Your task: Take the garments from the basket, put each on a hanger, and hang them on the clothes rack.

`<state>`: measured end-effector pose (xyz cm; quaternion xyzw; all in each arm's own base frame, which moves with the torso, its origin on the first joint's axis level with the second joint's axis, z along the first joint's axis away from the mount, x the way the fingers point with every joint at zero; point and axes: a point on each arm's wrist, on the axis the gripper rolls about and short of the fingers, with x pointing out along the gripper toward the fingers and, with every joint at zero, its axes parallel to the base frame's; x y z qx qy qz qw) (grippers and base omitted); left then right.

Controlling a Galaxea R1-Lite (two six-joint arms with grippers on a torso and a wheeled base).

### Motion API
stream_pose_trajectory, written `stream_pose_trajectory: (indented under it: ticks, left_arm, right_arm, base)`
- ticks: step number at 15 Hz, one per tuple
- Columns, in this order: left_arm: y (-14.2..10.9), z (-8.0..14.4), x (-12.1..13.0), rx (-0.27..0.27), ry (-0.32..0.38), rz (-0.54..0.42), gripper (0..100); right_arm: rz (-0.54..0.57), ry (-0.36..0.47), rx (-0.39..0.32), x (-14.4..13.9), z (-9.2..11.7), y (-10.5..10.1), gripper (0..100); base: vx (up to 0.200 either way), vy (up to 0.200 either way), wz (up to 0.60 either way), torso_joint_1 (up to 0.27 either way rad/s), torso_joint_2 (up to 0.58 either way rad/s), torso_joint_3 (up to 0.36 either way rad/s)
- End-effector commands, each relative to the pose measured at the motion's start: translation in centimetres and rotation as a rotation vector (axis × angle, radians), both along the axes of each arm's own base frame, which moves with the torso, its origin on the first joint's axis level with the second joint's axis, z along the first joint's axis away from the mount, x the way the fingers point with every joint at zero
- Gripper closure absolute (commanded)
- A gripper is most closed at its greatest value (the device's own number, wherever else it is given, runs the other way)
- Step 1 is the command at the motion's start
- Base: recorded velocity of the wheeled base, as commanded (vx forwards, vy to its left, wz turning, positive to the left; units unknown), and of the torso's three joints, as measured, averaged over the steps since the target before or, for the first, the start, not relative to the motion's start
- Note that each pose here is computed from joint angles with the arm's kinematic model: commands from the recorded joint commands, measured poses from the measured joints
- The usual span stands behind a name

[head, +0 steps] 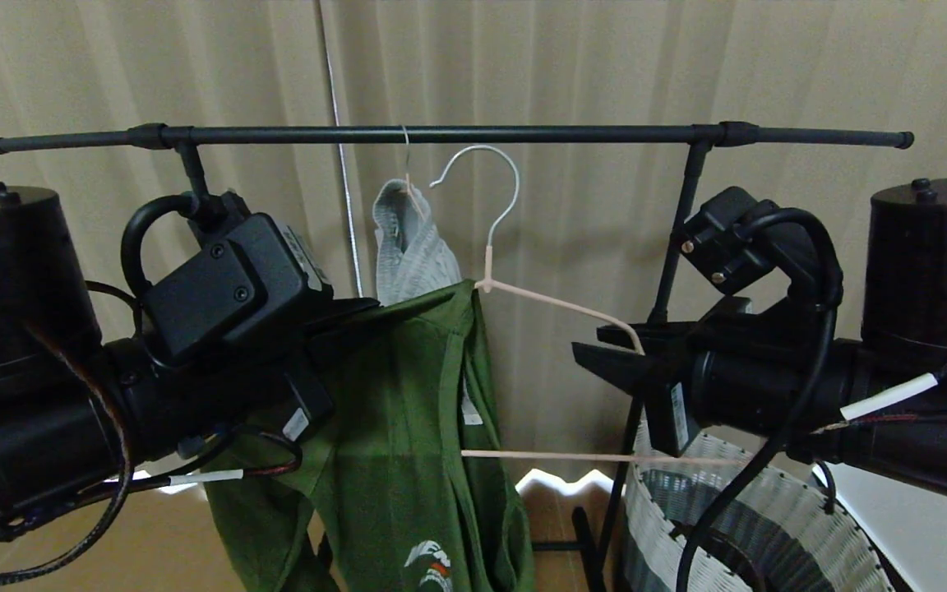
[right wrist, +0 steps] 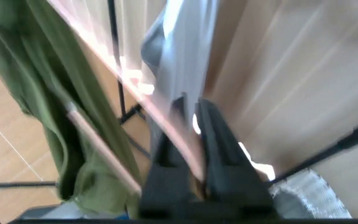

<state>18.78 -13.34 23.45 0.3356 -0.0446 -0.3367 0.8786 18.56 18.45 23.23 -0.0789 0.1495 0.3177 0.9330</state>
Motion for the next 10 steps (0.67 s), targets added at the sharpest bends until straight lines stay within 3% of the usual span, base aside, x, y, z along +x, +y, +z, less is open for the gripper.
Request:
stream_pose_trajectory:
  ticks: [1,5,6,8,10]
  left_arm:
    - [0.5,0.2,0.2,-0.004,-0.012,0.03,100]
    - [2.1,0.1,1.1,0.075,-0.093,0.096,100]
    - [2.7,0.1,1.4,0.102,-0.153,0.121,100]
    - [3.2,0.1,1.7,0.11,-0.2,0.147,100]
    - [3.2,0.5,1.8,0.084,-0.243,0.15,100]
  right_arm:
    - [-0.005,0.003,-0.004,0.0,-0.1,-0.1,0]
    - [-0.005,-0.018,0.013,-0.6,0.6,-0.7,0]
    - [-0.006,-0.028,0.019,-0.8,0.9,-1.0,0]
    - [-0.006,-0.018,0.011,-1.1,0.5,-1.3,0]
    - [-0.002,0.026,-0.033,-1.4,-1.3,-1.5,0]
  base:
    - [0.0,0.0,0.0,0.0,0.0,0.0]
    - [0.0,0.0,0.0,0.0,0.0,0.0]
    - [0.0,0.0,0.0,0.0,0.0,0.0]
    - [0.0,0.0,0.0,0.0,0.0,0.0]
    - [0.0,0.0,0.0,0.0,0.0,0.0]
